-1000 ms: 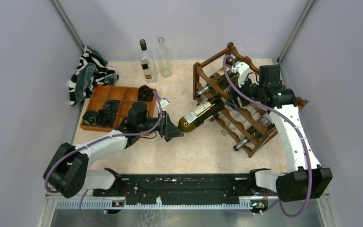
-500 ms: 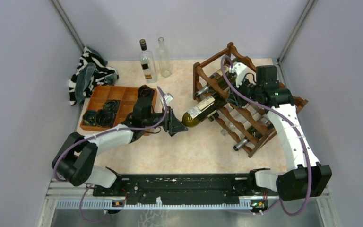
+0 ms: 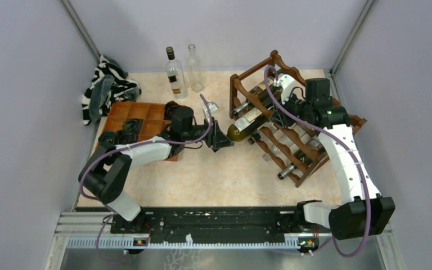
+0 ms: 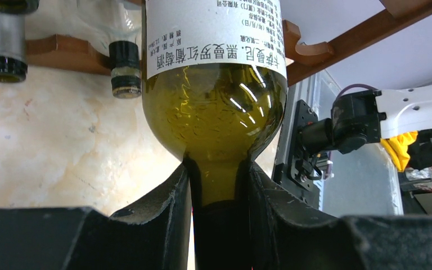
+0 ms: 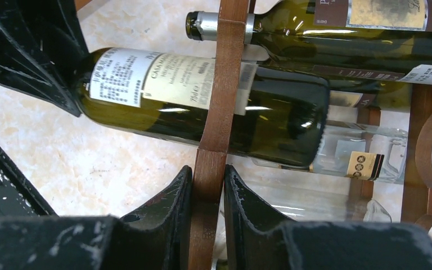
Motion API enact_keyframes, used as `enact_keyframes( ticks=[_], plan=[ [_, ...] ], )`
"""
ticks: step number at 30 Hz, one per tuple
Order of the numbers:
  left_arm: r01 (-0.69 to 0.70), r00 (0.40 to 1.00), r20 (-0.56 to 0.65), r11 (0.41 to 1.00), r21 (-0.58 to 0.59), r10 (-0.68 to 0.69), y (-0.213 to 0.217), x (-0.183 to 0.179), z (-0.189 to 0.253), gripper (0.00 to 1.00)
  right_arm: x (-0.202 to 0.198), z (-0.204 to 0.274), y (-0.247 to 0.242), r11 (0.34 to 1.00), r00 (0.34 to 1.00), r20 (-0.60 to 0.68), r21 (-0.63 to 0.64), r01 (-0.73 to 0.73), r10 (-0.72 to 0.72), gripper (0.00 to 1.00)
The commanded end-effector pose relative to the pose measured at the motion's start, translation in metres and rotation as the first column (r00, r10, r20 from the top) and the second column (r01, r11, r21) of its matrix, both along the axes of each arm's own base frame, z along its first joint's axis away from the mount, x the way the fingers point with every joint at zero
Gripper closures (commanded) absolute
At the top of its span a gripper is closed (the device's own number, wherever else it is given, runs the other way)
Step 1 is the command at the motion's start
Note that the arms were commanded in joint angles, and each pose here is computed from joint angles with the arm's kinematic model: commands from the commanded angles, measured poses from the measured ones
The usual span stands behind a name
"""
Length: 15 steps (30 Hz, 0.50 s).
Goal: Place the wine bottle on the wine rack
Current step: Place the wine bottle in the wine rack.
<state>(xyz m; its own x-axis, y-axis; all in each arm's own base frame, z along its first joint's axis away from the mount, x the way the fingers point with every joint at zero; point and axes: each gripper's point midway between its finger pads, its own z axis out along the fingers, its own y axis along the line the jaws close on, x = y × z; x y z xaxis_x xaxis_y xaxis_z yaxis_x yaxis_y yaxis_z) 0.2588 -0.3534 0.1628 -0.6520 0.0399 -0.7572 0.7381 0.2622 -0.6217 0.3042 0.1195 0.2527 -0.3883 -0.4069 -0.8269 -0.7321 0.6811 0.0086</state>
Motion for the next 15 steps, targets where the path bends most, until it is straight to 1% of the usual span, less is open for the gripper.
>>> enact_keyframes(
  ticks=[1, 8, 15],
  plan=[
    [0.028, 0.964, 0.265, 0.992, -0.121, 0.005, -0.029, 0.023, 0.058, 1.0, 0.002, 0.015, 0.013, 0.997, 0.997, 0.056, 0.059, -0.05, 0.046, 0.89],
    [-0.06, 0.935, 0.344, 0.994, -0.092, 0.088, -0.051, 0.05, 0.06, 1.0, 0.002, 0.012, 0.015, 0.996, 0.998, 0.046, 0.073, -0.055, 0.052, 0.89],
    [-0.102, 0.92, 0.37, 0.991, -0.088, 0.127, -0.068, 0.069, 0.059, 1.0, 0.002, 0.014, 0.017, 0.995, 0.997, 0.048, 0.086, -0.059, 0.055, 0.89]
  ],
)
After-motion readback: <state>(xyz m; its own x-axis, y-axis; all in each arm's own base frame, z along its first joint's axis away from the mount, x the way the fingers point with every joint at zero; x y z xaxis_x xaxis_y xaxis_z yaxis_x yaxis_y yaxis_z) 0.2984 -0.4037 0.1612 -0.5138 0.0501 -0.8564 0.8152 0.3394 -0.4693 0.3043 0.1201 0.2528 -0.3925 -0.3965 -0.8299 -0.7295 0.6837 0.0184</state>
